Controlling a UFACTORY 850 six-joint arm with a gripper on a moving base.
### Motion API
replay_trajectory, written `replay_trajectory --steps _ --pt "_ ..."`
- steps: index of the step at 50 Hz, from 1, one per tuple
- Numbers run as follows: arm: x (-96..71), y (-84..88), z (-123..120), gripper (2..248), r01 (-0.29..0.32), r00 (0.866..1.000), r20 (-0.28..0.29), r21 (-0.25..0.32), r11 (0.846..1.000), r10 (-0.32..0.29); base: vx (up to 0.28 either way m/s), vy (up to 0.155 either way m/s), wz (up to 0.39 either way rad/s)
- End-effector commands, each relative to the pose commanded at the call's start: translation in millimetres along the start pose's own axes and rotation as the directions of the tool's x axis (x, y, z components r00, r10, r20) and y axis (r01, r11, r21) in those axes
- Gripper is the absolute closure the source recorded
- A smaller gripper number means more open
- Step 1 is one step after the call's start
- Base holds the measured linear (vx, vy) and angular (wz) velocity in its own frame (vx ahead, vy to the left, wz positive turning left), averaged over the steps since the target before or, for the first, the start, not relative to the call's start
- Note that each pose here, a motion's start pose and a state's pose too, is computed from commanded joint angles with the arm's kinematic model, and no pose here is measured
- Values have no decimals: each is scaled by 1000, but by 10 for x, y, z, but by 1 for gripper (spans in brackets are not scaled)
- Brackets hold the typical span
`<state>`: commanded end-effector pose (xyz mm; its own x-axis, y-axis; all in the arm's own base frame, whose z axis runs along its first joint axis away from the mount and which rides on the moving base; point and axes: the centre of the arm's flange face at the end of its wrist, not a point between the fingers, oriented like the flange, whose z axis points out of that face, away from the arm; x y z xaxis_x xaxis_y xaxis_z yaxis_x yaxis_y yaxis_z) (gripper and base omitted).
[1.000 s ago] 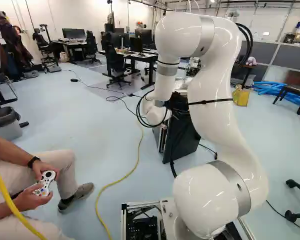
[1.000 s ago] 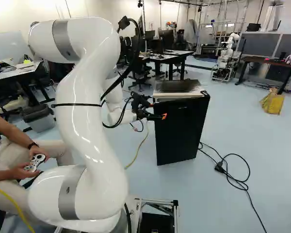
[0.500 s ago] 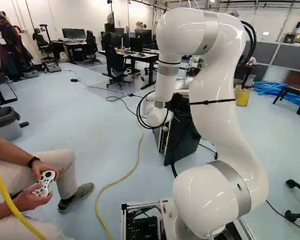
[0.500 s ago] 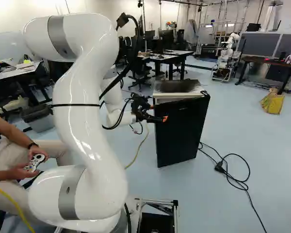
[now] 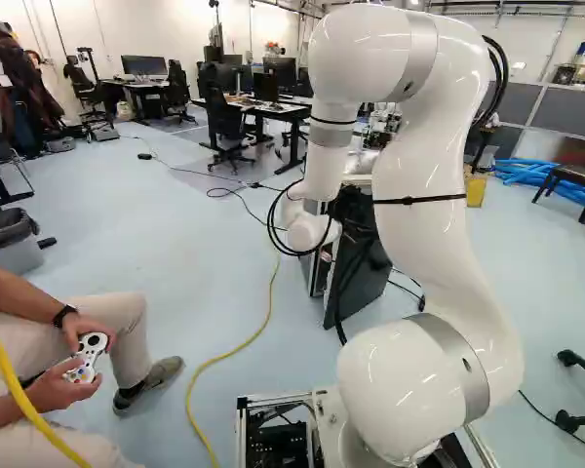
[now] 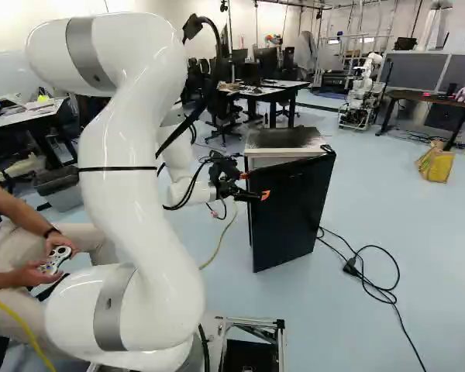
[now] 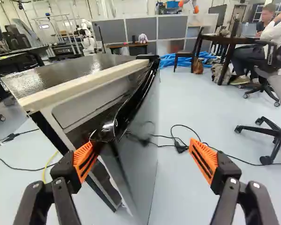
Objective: Grab a drink from the fridge
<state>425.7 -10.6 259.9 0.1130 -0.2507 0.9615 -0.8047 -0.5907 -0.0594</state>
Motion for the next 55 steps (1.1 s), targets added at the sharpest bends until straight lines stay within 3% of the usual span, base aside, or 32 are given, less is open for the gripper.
replay_trajectory --steps 31,55 --pt "14 353 -106 3 4 1000 13 -86 996 -3 0 0 0" --pt "38 686 -151 3 3 1000 22 -171 985 0 0 0 0"
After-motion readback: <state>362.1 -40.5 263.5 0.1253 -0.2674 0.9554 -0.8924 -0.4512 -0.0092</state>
